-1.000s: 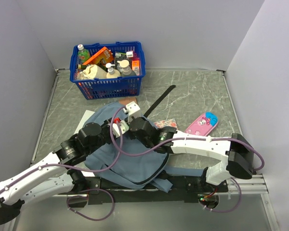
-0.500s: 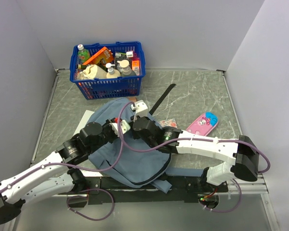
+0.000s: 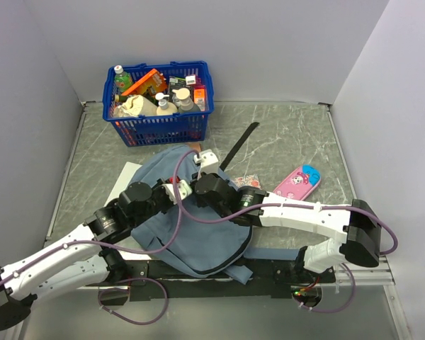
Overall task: Pack the student bag
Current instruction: Adjust the student bag at the center of the board.
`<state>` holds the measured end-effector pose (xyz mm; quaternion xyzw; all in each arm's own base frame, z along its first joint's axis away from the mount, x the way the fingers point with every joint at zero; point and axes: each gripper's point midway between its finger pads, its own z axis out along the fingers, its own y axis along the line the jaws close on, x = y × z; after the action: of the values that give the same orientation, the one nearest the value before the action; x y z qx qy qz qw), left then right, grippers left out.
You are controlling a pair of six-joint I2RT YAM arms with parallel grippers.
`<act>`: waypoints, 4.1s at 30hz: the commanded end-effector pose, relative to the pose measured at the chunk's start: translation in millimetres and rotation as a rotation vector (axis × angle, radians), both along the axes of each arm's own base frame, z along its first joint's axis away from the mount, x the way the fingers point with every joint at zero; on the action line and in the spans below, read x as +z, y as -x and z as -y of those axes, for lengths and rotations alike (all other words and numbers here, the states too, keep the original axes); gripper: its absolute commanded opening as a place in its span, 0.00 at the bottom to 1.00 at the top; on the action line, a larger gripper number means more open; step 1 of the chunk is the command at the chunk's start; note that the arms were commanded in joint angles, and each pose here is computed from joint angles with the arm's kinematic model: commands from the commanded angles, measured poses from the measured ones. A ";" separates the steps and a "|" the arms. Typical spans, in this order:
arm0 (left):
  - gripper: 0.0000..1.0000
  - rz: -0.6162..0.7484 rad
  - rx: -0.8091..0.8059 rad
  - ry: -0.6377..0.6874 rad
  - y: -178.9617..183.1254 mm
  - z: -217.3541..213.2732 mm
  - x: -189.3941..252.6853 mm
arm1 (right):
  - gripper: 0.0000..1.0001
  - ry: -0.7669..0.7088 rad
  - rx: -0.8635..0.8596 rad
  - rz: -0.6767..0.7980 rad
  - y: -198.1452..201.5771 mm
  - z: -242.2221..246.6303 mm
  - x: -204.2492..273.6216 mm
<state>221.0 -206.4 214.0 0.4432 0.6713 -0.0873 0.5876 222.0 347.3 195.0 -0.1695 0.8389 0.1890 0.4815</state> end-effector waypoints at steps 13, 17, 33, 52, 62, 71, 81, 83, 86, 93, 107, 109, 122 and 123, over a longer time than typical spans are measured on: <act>0.01 0.009 0.269 0.024 -17.0 -65.2 30.6 | 0.62 -0.255 -0.136 0.017 -45.9 67.6 96.7; 0.01 0.063 0.103 0.044 7.5 -56.9 61.7 | 0.71 -0.260 -0.183 -0.026 -80.4 86.0 89.9; 0.01 -0.278 -0.226 -0.399 86.2 -83.5 -74.2 | 0.90 -0.118 -0.133 -0.248 -207.0 16.8 -14.0; 0.01 -0.262 -0.242 -0.272 79.0 -58.4 -48.5 | 1.00 0.151 -0.148 -0.358 -224.9 -26.5 -99.5; 0.01 -0.231 -0.241 -0.221 79.0 -55.5 -27.9 | 1.00 0.341 -0.189 -0.381 -211.0 -11.8 -128.3; 0.01 -0.220 -0.232 -0.208 80.6 -58.1 -23.9 | 0.96 0.446 -0.187 -0.398 -181.7 -10.0 -164.1; 0.01 -0.192 -0.217 -0.188 77.7 -58.5 -11.6 | 1.00 0.448 -0.228 -0.211 -172.7 -31.2 -165.2; 0.01 -0.193 -0.220 -0.188 78.4 -58.6 -10.5 | 1.00 0.466 -0.265 -0.234 -177.3 -30.5 -171.0; 0.01 -0.189 -0.218 -0.181 78.4 -58.9 -9.4 | 1.00 0.465 -0.325 -0.223 -182.8 -31.5 -169.0; 0.01 -0.199 -0.217 -0.180 80.2 -60.1 -13.1 | 1.00 0.365 -0.312 -0.123 -184.3 -42.0 -152.1; 0.01 -0.201 -0.218 -0.180 80.6 -60.1 -16.8 | 0.99 0.364 -0.353 -0.156 -204.2 -35.7 -160.9; 0.01 -0.200 -0.217 -0.182 80.5 -60.5 -17.1 | 0.96 0.363 -0.396 -0.181 -202.9 -24.5 -162.3; 0.01 -0.206 -0.213 -0.188 80.2 -61.5 -16.4 | 0.76 0.305 -0.737 -0.205 -177.9 85.1 -148.5; 0.01 -0.202 -0.216 -0.187 80.0 -61.1 -15.4 | 0.75 0.304 -0.763 -0.206 -178.5 94.0 -147.4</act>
<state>141.6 -138.1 180.6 0.5589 0.6950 -0.1130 0.4379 402.6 289.4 26.9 0.0410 0.9170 -0.0879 0.3868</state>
